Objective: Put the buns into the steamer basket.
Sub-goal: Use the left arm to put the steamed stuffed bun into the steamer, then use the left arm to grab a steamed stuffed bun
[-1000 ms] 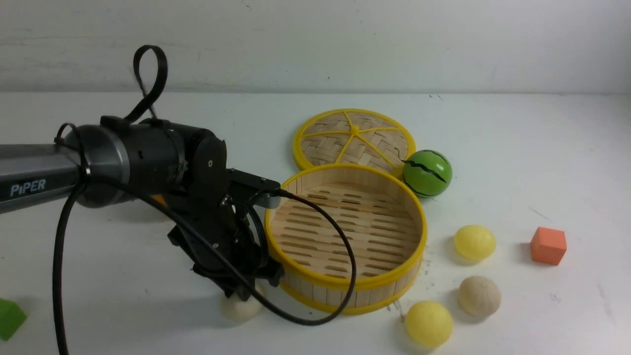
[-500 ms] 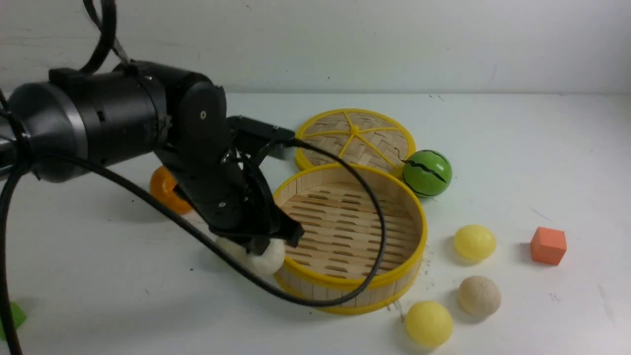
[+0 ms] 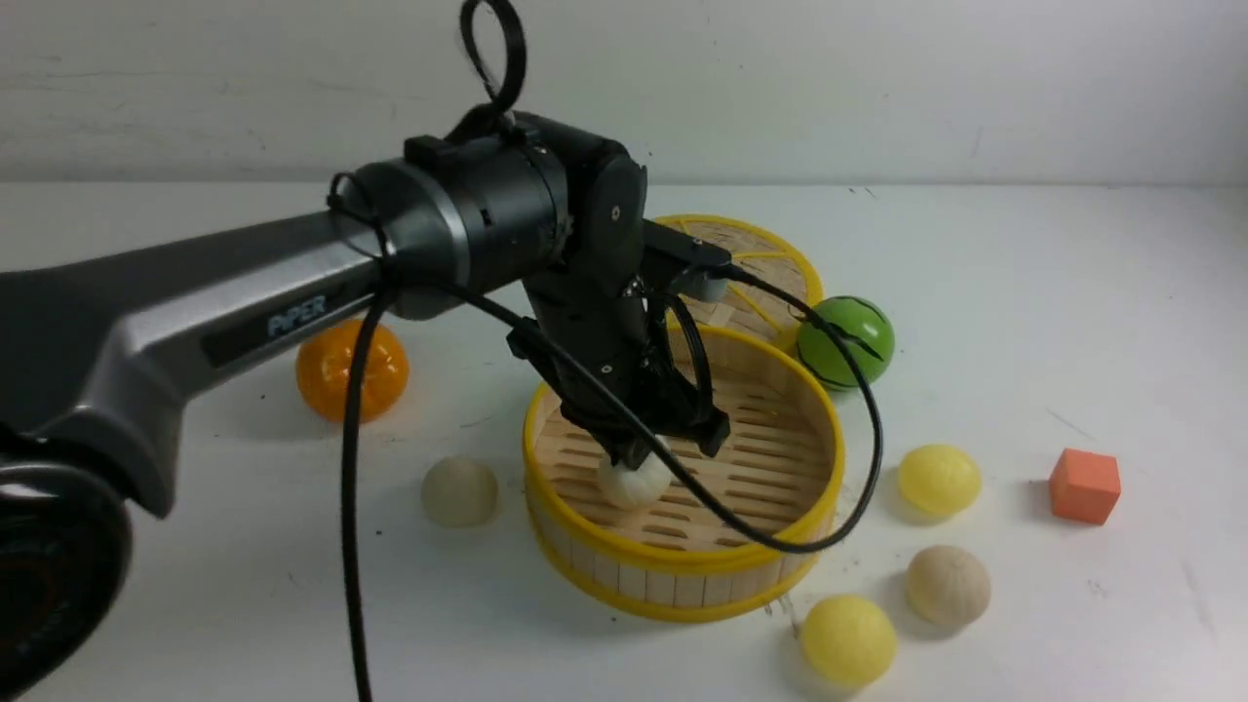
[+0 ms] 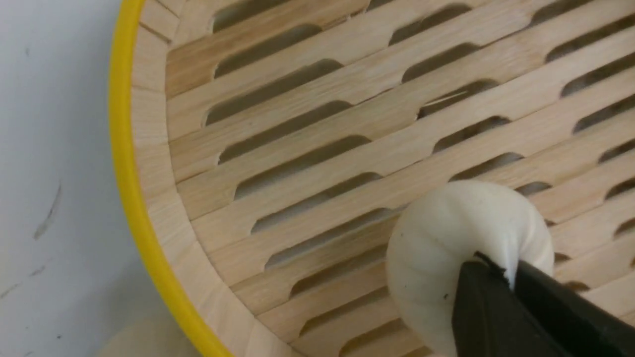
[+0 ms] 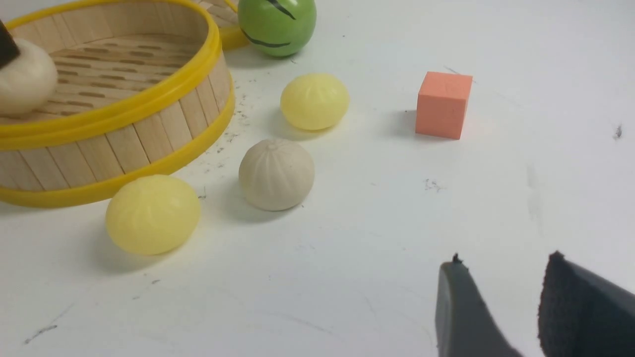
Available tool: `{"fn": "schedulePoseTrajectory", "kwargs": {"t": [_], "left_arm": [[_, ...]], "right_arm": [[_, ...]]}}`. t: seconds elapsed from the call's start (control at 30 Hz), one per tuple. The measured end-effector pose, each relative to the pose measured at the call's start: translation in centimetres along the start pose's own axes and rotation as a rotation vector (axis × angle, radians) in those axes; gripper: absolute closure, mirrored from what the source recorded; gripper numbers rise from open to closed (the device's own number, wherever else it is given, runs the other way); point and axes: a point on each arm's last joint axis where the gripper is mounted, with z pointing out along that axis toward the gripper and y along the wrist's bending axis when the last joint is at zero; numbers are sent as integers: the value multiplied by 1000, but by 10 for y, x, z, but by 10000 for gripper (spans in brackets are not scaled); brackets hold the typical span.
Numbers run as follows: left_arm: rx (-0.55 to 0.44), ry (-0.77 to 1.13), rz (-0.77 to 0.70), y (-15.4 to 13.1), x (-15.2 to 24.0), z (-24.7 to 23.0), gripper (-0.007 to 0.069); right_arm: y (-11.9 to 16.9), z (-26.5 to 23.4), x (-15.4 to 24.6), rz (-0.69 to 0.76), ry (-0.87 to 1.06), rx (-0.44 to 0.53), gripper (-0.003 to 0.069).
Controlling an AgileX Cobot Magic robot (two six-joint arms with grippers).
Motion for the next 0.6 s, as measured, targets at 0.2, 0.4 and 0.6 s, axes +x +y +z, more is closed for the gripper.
{"fn": "schedulePoseTrajectory", "kwargs": {"t": [0.2,0.4,0.6], "left_arm": [[-5,34,-7,1,-7,12,424],[-30,40,-60,3,-13,-29,224],[-119,-14,-142,26,1,-86,275]], "right_arm": [[0,0,0,0,0,0,419],[0,0,0,0,0,0,419],[0,0,0,0,0,0,419]]}}
